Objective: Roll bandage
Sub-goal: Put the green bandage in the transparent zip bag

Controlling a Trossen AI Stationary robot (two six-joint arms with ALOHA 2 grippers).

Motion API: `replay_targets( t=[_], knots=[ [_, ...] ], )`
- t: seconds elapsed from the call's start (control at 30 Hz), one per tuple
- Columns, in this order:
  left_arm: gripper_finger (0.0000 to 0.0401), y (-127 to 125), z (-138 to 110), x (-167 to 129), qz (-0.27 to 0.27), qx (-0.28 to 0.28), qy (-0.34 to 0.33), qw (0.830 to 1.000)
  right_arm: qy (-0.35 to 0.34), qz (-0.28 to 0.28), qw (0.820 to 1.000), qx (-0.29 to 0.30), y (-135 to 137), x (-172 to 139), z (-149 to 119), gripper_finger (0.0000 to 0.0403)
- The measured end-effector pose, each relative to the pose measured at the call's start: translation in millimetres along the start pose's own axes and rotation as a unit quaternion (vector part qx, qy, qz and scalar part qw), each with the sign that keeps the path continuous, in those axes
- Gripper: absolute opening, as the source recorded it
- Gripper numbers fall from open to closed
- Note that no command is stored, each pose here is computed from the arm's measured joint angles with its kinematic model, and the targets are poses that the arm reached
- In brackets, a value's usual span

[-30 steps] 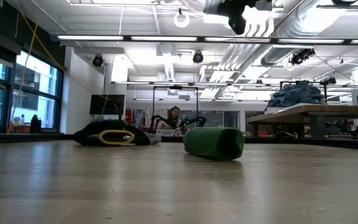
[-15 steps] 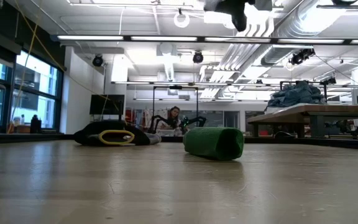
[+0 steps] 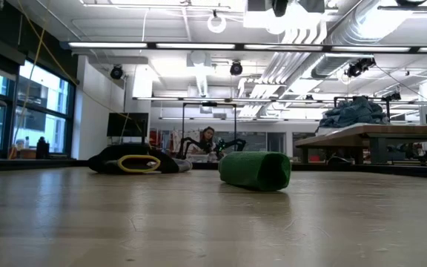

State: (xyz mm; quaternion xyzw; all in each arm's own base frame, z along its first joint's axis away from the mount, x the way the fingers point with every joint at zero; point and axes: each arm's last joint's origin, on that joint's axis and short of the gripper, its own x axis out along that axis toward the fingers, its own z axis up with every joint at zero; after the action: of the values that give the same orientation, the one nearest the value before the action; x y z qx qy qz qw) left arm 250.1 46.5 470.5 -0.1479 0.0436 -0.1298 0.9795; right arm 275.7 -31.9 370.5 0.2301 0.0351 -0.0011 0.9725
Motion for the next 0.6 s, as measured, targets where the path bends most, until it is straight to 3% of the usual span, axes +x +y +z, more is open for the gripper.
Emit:
replay_targets(
  t=[0.13,0.37,0.47,0.6],
  knots=[
    [0.0000,2,0,0,0.038,0.025,-0.009,0.999,-0.025,0.016,0.999,0.013,3,-1,5,0.0161],
    [0.0000,-2,5,-8,0.060,0.054,-0.025,0.996,-0.065,0.020,0.998,0.009,11,-19,18,0.0161],
    [0.0000,-1,7,-9,0.093,0.067,-0.042,0.993,-0.067,0.015,0.998,0.009,13,-24,20,0.0161],
    [0.0000,-3,16,-9,0.091,0.089,-0.085,0.988,-0.065,-0.011,0.998,0.011,10,-23,18,0.0161]
  ],
)
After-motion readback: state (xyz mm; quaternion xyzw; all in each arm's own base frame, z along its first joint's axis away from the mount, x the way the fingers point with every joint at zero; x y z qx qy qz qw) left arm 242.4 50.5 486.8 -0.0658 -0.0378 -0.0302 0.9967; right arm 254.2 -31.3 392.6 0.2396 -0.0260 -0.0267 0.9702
